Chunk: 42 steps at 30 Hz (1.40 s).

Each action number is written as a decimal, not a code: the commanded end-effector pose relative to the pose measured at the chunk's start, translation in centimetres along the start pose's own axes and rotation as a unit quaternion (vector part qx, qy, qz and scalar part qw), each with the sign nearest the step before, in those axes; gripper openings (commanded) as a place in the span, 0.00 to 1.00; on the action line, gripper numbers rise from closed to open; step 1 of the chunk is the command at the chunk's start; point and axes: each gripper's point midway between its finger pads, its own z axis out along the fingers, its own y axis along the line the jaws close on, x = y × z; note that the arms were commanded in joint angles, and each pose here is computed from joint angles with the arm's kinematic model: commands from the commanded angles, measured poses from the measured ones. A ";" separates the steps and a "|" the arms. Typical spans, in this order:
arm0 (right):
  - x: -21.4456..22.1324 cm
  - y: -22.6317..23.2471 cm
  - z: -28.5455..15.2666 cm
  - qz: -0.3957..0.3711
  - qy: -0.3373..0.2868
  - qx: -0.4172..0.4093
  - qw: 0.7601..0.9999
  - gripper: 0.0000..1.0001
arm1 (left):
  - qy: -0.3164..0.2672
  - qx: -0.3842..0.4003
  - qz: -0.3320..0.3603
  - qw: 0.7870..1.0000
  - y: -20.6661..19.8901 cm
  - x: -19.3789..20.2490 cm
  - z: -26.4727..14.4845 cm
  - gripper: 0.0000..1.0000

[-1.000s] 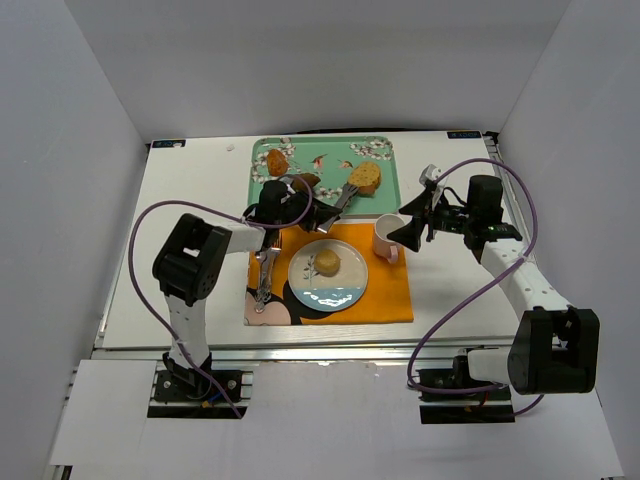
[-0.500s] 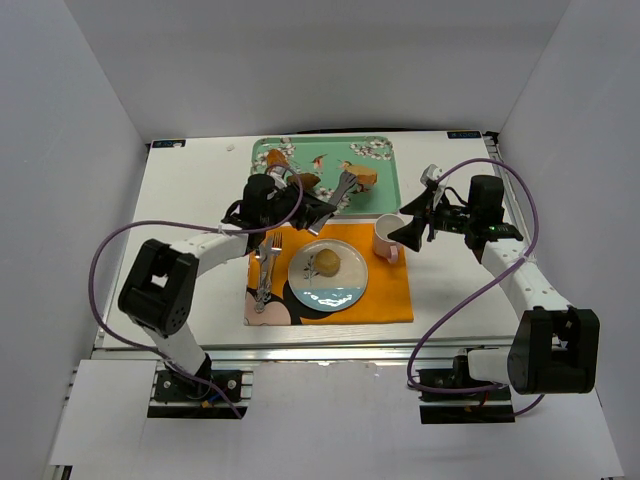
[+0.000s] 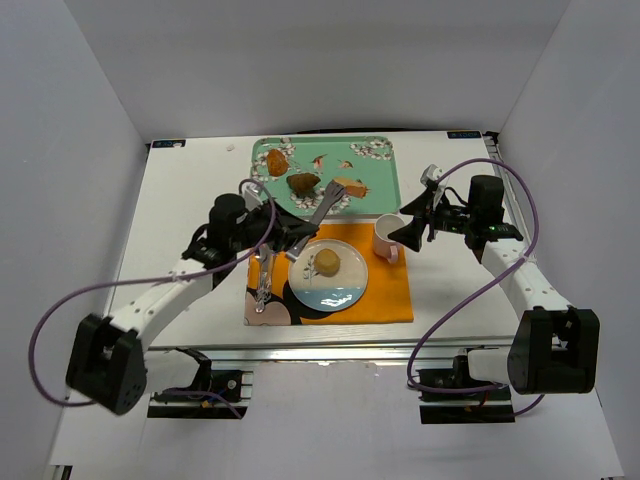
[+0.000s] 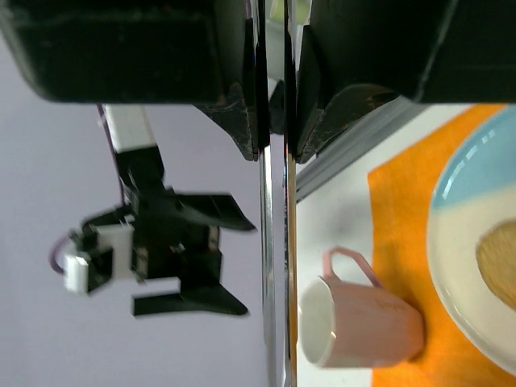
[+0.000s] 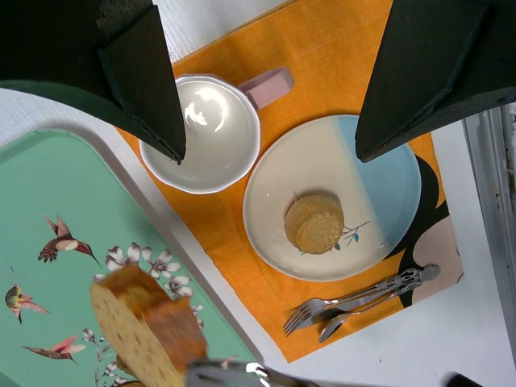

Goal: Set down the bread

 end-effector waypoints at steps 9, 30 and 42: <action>-1.5 0.0 -0.2 -0.020 -0.015 -0.013 1.000 0.89 | 0.016 0.000 0.001 1.000 -0.6 5.5 -8.2 0.00; -2.2 -0.3 -0.2 -0.023 -0.017 -0.013 1.000 0.89 | 0.100 -0.093 0.014 0.991 5.4 9.3 -8.3 0.02; -1.7 -0.2 -0.1 -0.018 -0.015 -0.015 1.000 0.89 | 0.103 -0.117 0.022 0.988 6.0 9.5 -9.1 0.37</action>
